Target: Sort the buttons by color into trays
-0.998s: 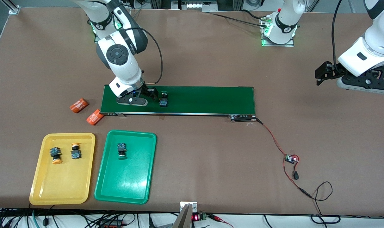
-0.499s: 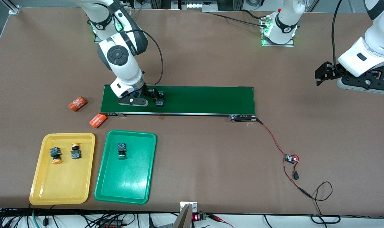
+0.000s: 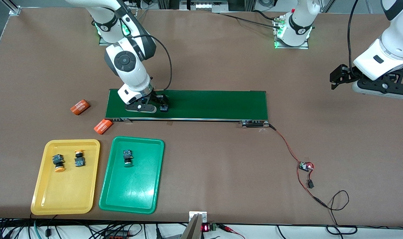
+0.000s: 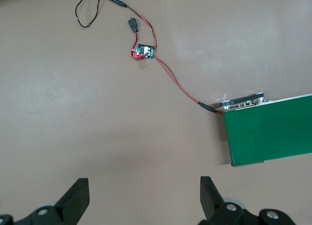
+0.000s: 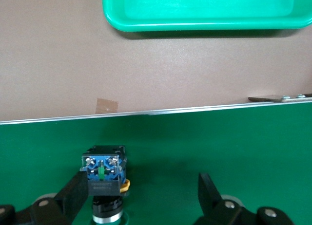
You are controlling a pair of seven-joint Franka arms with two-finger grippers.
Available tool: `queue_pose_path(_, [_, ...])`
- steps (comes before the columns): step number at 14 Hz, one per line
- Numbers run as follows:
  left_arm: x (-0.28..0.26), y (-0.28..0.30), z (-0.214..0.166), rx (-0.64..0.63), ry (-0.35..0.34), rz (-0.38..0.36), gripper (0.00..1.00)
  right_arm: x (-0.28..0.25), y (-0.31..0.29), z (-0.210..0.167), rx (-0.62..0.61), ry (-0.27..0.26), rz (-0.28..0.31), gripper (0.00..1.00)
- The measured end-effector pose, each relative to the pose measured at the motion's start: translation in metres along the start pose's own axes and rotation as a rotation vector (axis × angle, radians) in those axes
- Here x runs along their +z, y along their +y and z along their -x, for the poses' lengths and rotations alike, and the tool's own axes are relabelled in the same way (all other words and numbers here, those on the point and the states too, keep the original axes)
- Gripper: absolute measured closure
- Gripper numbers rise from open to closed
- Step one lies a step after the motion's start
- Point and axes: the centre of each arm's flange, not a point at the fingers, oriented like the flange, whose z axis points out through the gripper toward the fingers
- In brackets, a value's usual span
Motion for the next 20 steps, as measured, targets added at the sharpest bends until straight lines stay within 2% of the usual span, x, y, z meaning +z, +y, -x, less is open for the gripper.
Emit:
queue_pose_path(9, [0.000, 0.001, 0.001, 0.001, -0.006, 0.000, 0.00, 0.024, -0.001, 0.000, 0.001, -0.007, -0.016, 0.00])
queue_pose_path(10, [0.000, 0.001, 0.001, 0.001, -0.006, 0.000, 0.00, 0.026, -0.001, 0.001, 0.001, -0.009, -0.016, 0.07])
queue_pose_path(11, [0.000, 0.001, 0.001, 0.001, -0.006, 0.000, 0.00, 0.028, -0.001, 0.001, -0.001, -0.011, -0.016, 0.07])
queue_pose_path(12, [0.000, 0.001, 0.001, 0.001, -0.006, 0.000, 0.00, 0.030, -0.001, 0.001, -0.003, -0.014, -0.015, 0.15])
queue_pose_path(16, [0.000, 0.001, 0.001, 0.001, -0.007, 0.000, 0.00, 0.031, 0.001, -0.001, 0.000, -0.014, -0.015, 0.58])
queue_pose_path(20, [0.000, 0.001, 0.001, 0.001, -0.007, 0.000, 0.00, -0.004, 0.008, -0.030, -0.014, 0.018, -0.018, 0.59])
